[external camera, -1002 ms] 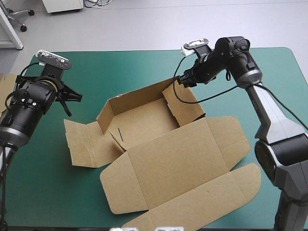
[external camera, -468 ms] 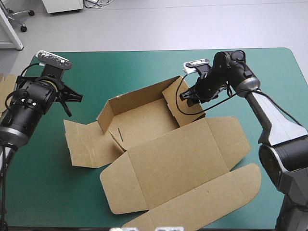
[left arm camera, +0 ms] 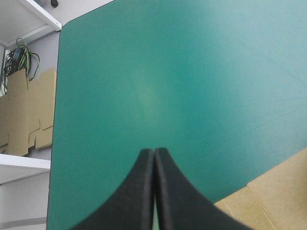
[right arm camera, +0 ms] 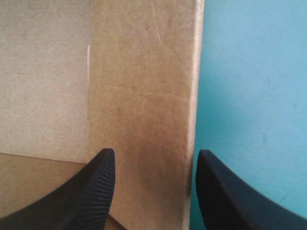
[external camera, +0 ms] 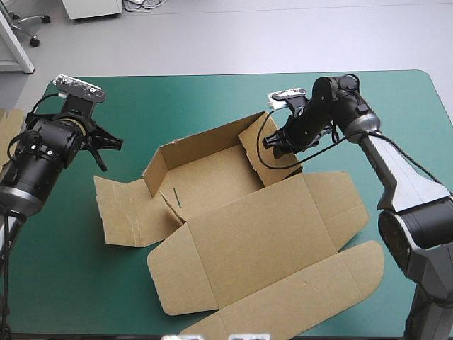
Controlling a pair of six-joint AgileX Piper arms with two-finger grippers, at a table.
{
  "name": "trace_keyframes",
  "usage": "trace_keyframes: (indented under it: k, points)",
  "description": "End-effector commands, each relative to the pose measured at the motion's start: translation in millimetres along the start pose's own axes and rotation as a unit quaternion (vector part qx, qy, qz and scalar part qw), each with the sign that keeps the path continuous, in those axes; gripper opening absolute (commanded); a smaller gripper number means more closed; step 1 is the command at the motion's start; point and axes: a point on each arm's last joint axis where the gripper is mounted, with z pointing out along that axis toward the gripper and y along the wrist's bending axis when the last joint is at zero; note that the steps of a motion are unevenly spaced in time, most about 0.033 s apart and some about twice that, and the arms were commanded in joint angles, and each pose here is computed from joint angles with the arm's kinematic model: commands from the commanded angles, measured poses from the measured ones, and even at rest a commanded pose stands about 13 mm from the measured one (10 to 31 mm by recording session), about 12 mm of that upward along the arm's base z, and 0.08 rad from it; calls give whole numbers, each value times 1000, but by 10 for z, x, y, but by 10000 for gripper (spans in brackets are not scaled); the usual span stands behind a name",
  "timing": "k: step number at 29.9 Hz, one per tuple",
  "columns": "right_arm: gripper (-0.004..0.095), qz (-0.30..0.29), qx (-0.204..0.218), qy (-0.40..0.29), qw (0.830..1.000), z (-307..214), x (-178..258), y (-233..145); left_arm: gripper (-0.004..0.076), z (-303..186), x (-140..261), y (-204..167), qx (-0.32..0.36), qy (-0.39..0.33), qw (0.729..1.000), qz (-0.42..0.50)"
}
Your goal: Fold the box
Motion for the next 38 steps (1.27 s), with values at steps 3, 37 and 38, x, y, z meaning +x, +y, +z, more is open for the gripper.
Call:
trace_keyframes:
  k: [3, 37, 38]
  points:
    - [481, -4, -2, -30, 1000, -41, -75, 5, -8, -179, -106, 77, -10, -52, 999, -5]
    - [-13, 43, 103, -194, 975, -1803, 468, -292, -8, -122, -22, 293, -13, -42, 997, -71]
    - [-13, 42, 102, -204, 973, -1881, 506, -276, -8, -108, -3, 335, -5, -41, 995, -91]
